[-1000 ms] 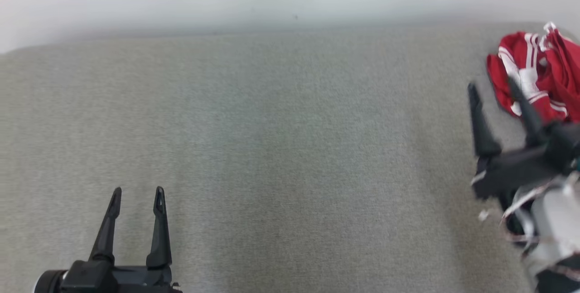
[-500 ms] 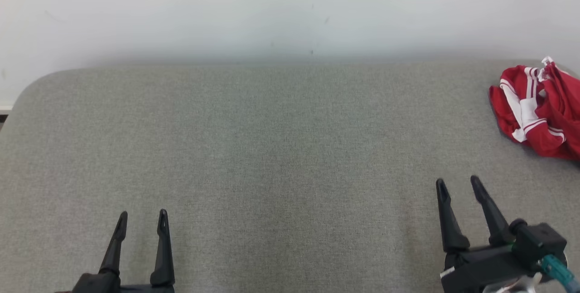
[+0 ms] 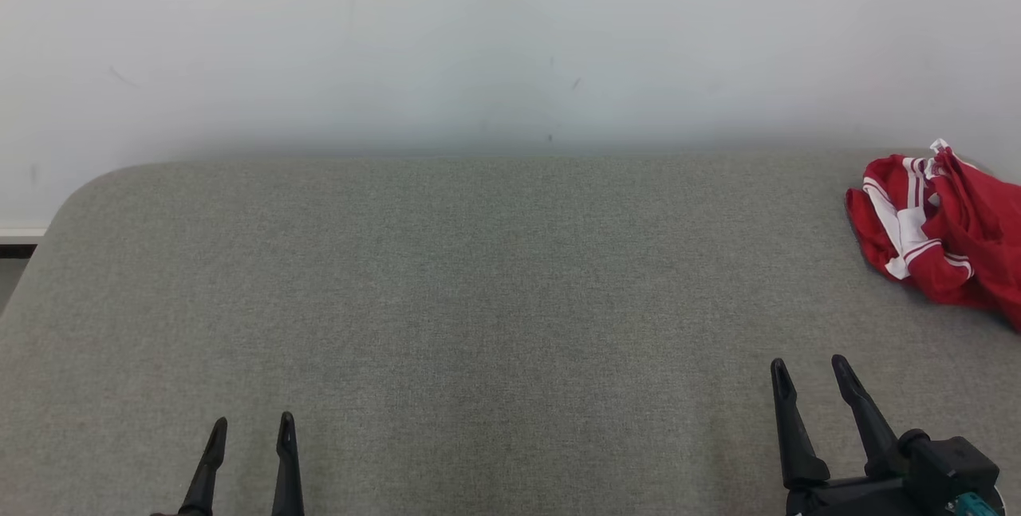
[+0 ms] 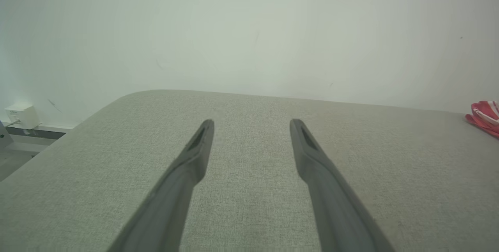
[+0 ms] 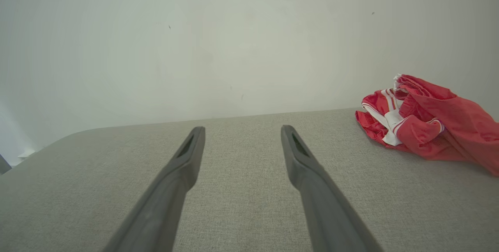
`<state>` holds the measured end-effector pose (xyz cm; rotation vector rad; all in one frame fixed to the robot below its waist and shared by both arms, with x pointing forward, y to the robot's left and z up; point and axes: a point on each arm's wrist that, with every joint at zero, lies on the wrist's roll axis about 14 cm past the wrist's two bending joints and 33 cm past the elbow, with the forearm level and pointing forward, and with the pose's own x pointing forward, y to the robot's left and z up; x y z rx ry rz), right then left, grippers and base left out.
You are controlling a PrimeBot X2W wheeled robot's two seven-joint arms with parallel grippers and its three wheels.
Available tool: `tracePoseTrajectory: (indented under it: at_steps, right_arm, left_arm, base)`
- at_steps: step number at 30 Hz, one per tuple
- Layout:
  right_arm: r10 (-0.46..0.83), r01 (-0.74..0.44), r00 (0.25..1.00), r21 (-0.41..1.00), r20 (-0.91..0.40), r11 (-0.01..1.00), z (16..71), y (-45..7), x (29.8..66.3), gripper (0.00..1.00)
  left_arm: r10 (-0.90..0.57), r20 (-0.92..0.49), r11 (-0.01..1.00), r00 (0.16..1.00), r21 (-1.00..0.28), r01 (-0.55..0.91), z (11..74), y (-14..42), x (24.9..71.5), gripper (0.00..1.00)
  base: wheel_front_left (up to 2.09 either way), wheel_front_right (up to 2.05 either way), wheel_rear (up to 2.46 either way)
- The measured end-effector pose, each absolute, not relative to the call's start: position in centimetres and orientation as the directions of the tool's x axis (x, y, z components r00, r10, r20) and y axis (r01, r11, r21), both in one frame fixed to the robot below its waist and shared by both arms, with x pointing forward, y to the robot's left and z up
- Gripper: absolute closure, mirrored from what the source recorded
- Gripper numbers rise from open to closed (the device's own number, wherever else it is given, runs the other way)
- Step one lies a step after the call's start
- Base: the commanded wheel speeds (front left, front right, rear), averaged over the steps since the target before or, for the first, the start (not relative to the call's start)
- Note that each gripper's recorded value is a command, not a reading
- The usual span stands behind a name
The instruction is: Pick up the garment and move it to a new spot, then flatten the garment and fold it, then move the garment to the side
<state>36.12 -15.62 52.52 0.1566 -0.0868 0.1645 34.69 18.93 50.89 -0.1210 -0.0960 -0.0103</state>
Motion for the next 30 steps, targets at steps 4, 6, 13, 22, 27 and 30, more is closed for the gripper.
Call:
tracePoseTrajectory:
  at_steps: [4,6,13,22,27,30]
  right_arm:
    - [0.139,-0.152,0.986,0.146,0.096,0.978,52.5,-16.2,36.0,0.00]
    - [0.132,-0.145,0.987,0.142,0.097,0.979,52.6,-16.4,35.9,0.00]
    - [0.114,-0.126,0.989,0.145,0.091,0.981,52.3,-17.0,35.8,0.00]
    - [0.105,-0.107,0.994,0.163,0.022,0.981,50.0,-17.1,35.2,1.00]
    - [0.089,-0.086,0.996,0.249,0.003,0.965,49.5,-17.3,35.2,1.00]
    - [0.078,-0.073,0.997,0.302,-0.004,0.951,49.4,-17.5,35.3,1.00]
  left_arm:
    - [-0.014,0.093,0.992,0.996,-0.123,0.025,50.8,18.7,34.7,0.00]
    - [-0.022,0.094,0.992,0.995,-0.125,0.033,50.8,18.5,34.7,0.00]
    - [-0.029,0.088,0.992,0.996,-0.124,0.039,50.6,18.3,34.9,0.00]
    - [-0.024,0.035,0.991,0.999,-0.134,0.028,48.9,18.3,34.6,1.00]
    - [0.002,-0.003,0.976,1.000,-0.220,-0.003,48.2,18.8,34.6,1.00]
    - [0.015,-0.010,0.961,1.000,-0.275,-0.017,48.1,19.0,34.6,1.00]
  base:
    - [0.00,0.00,0.00]
    - [0.00,0.00,0.00]
    - [0.00,0.00,0.00]
    - [0.00,0.00,0.00]
    - [0.00,0.00,0.00]
    - [0.00,0.00,0.00]
